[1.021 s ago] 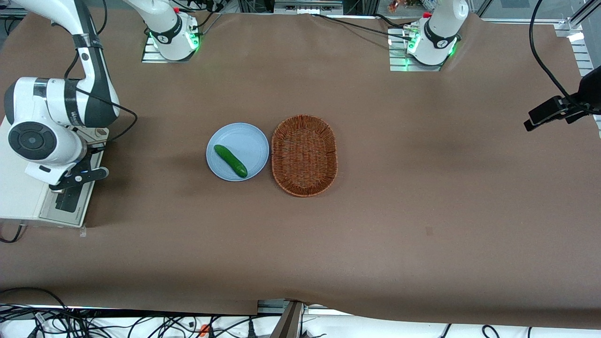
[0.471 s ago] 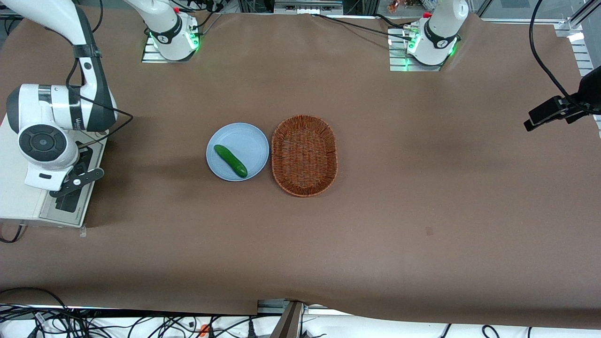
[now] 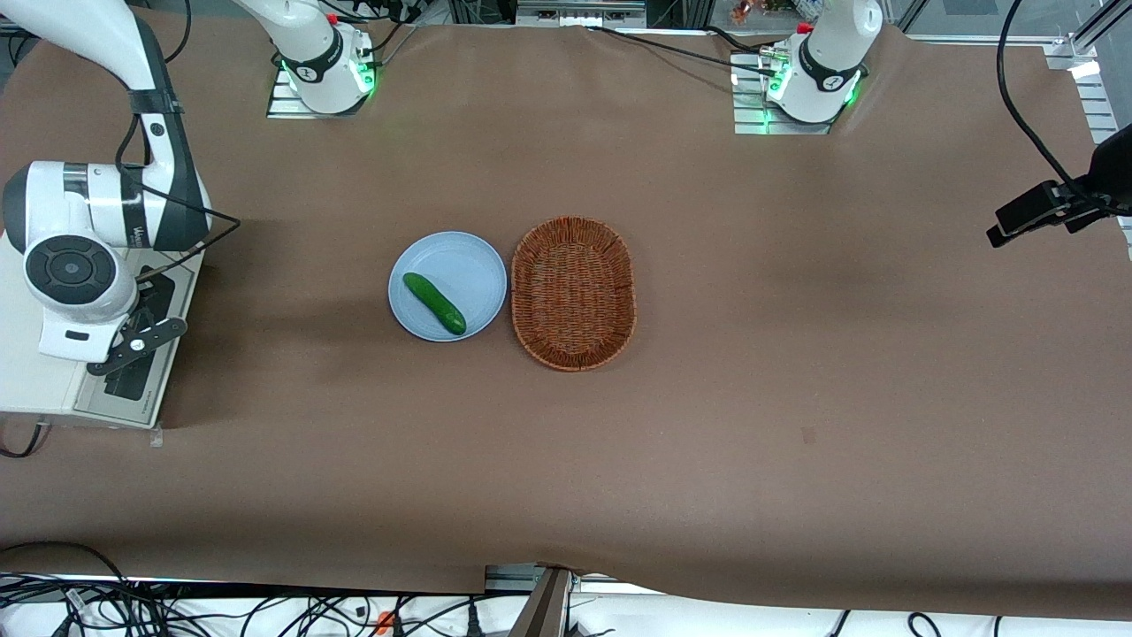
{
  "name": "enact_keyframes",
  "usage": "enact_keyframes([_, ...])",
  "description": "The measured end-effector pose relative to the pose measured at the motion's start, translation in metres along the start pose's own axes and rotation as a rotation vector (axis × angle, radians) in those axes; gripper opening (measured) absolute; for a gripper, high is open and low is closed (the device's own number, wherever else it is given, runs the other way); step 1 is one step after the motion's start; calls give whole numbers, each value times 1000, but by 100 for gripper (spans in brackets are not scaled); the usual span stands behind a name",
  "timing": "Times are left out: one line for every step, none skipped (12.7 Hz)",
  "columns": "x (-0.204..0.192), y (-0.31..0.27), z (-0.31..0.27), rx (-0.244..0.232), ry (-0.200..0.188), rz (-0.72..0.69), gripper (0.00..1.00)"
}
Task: Open oven door with right arm only
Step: 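Close the right gripper on the silver door handle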
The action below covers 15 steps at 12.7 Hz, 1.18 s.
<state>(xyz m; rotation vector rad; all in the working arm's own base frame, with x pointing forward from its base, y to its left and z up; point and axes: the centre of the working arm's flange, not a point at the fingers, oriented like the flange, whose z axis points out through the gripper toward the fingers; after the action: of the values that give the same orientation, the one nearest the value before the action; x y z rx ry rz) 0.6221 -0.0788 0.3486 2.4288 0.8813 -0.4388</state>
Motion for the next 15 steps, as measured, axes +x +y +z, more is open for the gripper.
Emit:
enact_keyframes([1,0,3,0,1,0,1])
enact_keyframes([1,1,5,1,1,-1,1])
enact_keyframes([2,1,7,1,1,-2,1])
enact_keyframes([2,1,7,1,1,-2,1])
enact_keyframes([2,1,7,1,1,-2,1])
enact_keyframes([2,1,7,1,2,-2,1])
enact_keyframes([2,1,7,1,2,-3,1])
enact_keyframes([2,1,7,1,2,-3,1])
enact_keyframes([3,0,7,0,3,-2,1])
enact_keyframes([3,0,7,2,5,-1,1])
enact_keyframes([4,0,7,7,11,2,1])
enact_keyframes([5,-2,6,16,19,5,1])
enact_keyframes([7,-3,4,24,27,10,1])
enact_keyframes([9,-5,2,31,34,18,1])
enact_keyframes([11,-7,1,35,41,23,1])
